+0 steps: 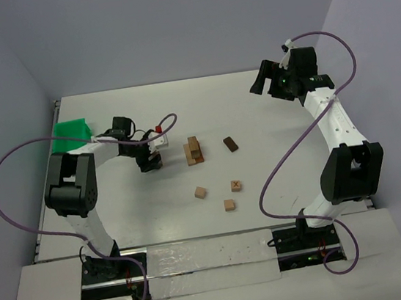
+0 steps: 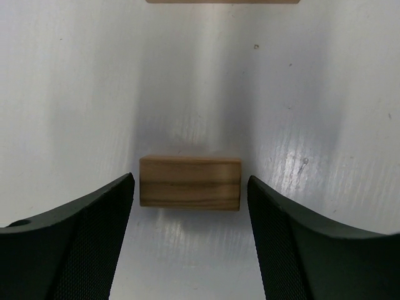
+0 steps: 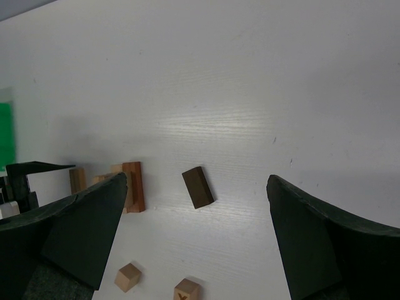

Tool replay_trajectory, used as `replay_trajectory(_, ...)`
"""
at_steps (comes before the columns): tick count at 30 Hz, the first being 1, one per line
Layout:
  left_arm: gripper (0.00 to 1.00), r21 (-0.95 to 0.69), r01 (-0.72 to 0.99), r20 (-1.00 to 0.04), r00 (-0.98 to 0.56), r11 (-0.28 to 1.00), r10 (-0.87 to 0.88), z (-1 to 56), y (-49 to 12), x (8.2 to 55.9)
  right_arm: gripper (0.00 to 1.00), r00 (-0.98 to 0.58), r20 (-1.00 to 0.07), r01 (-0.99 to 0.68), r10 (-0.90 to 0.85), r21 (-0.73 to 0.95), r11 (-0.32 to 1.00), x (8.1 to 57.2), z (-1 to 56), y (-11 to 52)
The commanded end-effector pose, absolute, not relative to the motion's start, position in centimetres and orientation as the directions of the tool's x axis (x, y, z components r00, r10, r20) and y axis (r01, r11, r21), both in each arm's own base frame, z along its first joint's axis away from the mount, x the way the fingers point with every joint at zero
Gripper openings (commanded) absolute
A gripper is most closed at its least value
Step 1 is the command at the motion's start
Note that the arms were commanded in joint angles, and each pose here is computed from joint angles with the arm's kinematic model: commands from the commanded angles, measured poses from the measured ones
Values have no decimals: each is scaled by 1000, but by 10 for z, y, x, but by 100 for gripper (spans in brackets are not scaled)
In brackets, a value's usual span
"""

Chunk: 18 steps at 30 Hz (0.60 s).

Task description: Build the wood block tower

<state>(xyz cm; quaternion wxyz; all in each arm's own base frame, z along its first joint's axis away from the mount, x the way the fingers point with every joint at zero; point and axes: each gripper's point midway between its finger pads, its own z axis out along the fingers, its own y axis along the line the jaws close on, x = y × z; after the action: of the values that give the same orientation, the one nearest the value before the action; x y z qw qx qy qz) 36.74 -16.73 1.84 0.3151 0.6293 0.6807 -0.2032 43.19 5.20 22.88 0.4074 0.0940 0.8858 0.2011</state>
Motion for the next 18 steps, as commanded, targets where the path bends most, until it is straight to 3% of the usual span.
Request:
replay_trajectory(1, 73, 154, 985, -690, 48, 83, 722, 21, -166, 376, 100, -637, -703, -19, 318, 427, 904, 436, 233, 51)
replay_trajectory(3, 68, 166, 983, -694, 57, 83, 718, 24, -166, 377, 100, -635, -703, -19, 319, 427, 904, 436, 233, 51)
replay_trajectory(10, 38, 184, 974, -721, 43, 131, 692, 48, -169, 380, 100, -634, -704, -24, 320, 431, 902, 435, 235, 52)
replay_trajectory(18, 24, 150, 954, -779, -47, 258, 625, 112, -189, 384, 100, -635, -717, -55, 288, 414, 909, 427, 235, 53)
